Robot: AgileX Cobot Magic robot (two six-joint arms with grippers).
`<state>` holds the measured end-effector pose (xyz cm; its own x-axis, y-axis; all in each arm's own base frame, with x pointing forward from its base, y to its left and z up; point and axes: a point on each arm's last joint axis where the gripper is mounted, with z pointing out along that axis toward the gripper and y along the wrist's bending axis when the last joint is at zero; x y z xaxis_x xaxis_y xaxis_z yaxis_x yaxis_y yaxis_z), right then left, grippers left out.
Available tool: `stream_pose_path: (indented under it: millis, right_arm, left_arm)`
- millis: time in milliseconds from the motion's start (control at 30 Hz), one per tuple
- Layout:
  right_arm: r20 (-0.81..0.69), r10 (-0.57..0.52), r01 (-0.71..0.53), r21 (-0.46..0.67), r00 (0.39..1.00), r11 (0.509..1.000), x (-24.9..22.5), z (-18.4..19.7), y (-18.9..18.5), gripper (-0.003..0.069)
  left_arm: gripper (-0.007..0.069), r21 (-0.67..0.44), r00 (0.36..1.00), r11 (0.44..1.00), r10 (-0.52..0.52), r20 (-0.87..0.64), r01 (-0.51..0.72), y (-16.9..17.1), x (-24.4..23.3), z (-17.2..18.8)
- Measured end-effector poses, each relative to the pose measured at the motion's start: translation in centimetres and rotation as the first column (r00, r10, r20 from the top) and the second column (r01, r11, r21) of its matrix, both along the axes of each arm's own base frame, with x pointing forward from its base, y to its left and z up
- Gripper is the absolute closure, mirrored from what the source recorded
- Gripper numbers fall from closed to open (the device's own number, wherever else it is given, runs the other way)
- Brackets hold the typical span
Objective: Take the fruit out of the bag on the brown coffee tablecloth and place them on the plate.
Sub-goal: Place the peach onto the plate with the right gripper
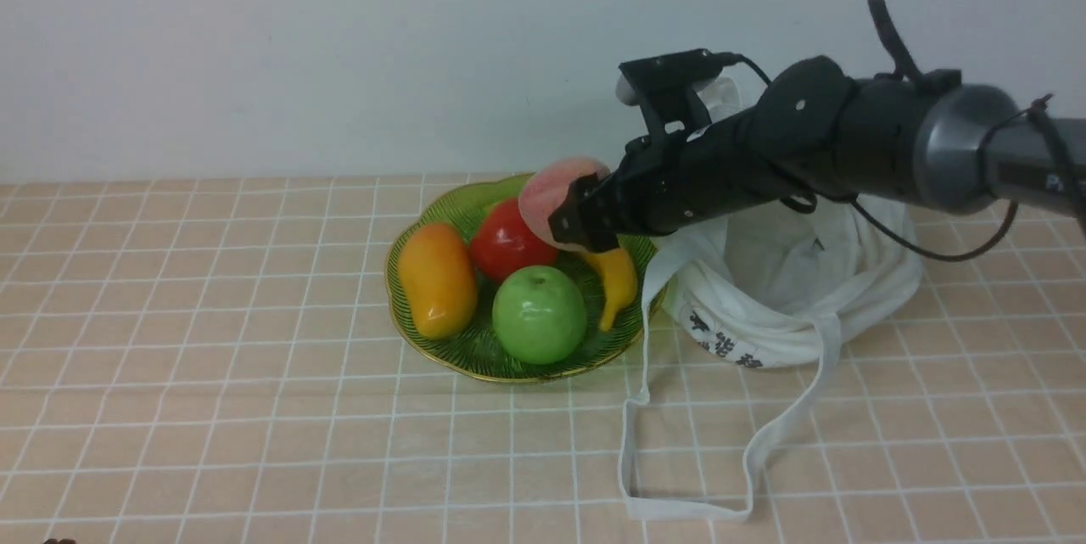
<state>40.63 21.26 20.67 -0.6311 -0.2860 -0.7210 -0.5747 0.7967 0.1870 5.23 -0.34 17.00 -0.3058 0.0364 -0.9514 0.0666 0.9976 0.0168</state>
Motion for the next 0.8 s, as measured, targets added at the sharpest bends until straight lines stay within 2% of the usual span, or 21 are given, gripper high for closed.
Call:
stream_pose_path:
  millis: [33,200,267,533,800]
  right_arm:
    - [-0.002,0.0,0.0,-0.001,1.0,1.0,0.0,-0.1,0.0,0.017]
    - [-0.011,-0.007,0.007,0.009,1.0,1.0,0.1,-0.4,0.1,0.0007]
    - [-0.013,-0.005,0.005,0.009,1.0,1.0,0.1,-0.4,0.1,-0.0018]
    - [-0.038,0.027,-0.026,0.012,0.999,1.0,-0.5,0.0,0.2,-0.0032]
    - [0.06,0.089,-0.091,0.029,0.994,0.995,-2.6,6.4,-0.5,-0.0032]
  left_arm:
    - [0.0633,0.0,1.0,1.0,0.0,0.0,0.0,0.0,0.0,0.0]
    - [0.0633,0.0,1.0,1.0,0.0,0.0,0.0,0.0,0.0,0.0]
    - [0.0633,0.0,1.0,1.0,0.0,0.0,0.0,0.0,0.0,0.0]
    - [0.0633,0.0,1.0,1.0,0.0,0.0,0.0,0.0,0.0,0.0]
    - [0.0633,0.0,1.0,1.0,0.0,0.0,0.0,0.0,0.0,0.0]
